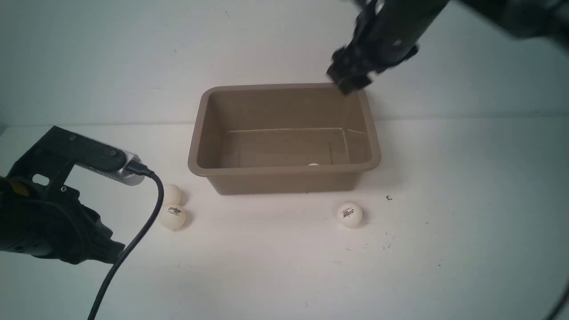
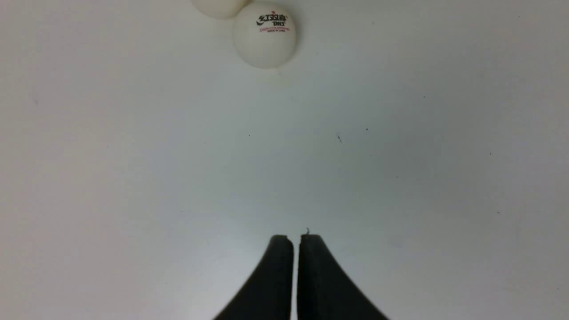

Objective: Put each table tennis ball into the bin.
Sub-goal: Use the right arm to clamp the table tennis ball closest to it

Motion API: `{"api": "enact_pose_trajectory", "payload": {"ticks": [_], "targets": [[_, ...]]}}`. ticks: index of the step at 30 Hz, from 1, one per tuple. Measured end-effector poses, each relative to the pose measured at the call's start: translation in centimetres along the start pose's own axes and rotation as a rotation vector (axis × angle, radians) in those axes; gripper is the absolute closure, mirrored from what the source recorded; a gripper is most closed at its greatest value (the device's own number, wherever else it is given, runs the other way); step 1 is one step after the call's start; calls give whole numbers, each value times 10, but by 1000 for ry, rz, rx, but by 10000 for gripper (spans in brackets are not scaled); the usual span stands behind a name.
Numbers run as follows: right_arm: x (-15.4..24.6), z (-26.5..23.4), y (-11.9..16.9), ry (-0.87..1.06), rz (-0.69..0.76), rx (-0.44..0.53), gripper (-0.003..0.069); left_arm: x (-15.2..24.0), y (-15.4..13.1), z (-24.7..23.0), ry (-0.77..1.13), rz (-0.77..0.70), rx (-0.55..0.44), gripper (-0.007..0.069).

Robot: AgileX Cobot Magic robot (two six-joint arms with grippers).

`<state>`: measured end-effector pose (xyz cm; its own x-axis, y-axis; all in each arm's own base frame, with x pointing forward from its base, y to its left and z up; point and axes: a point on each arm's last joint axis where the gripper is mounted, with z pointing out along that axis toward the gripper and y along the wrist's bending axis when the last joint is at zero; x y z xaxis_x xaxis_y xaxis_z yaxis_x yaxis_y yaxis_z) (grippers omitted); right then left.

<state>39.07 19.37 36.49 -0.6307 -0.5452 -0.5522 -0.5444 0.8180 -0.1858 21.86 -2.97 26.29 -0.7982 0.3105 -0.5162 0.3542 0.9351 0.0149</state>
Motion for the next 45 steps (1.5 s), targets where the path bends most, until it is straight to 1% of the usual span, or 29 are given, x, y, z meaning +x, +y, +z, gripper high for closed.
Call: {"api": "enact_pose_trajectory", "payload": {"ticks": [1, 2, 4, 7, 9, 13, 16, 23, 27, 32, 39, 45], "targets": [[2, -6, 0, -5, 0, 1, 190, 0, 0, 0, 0, 0, 0, 626], [14, -31, 0, -9, 2, 4, 190, 0, 0, 0, 0, 0, 0, 626], [33, -37, 2, 39, -2, -2, 190, 0, 0, 0, 0, 0, 0, 626], [69, -30, 10, 151, 4, -31, 190, 0, 0, 0, 0, 0, 0, 626], [90, -26, 17, 190, 9, -52, 190, 0, 0, 0, 3, 0, 1, 626], [124, -13, 28, 149, 40, -80, 190, 1, 0, 0, 9, 0, 4, 626], [133, 0, 33, 135, 62, -99, 190, 1, -1, 0, 15, 0, 6, 626], [138, 38, 40, 185, 116, -123, 190, 2, -1, 0, 21, 0, 9, 626], [138, 63, 44, 183, 189, -133, 190, 2, -1, 0, 24, 0, 10, 626], [136, 79, 49, 152, 280, -168, 190, 2, -1, 0, 24, 0, 10, 626], [134, 96, 62, 130, 266, -179, 190, 2, -1, 0, 24, -1, 11, 626], [134, 110, 64, 142, 267, -178, 190, 2, -1, 0, 24, -1, 11, 626]]}}
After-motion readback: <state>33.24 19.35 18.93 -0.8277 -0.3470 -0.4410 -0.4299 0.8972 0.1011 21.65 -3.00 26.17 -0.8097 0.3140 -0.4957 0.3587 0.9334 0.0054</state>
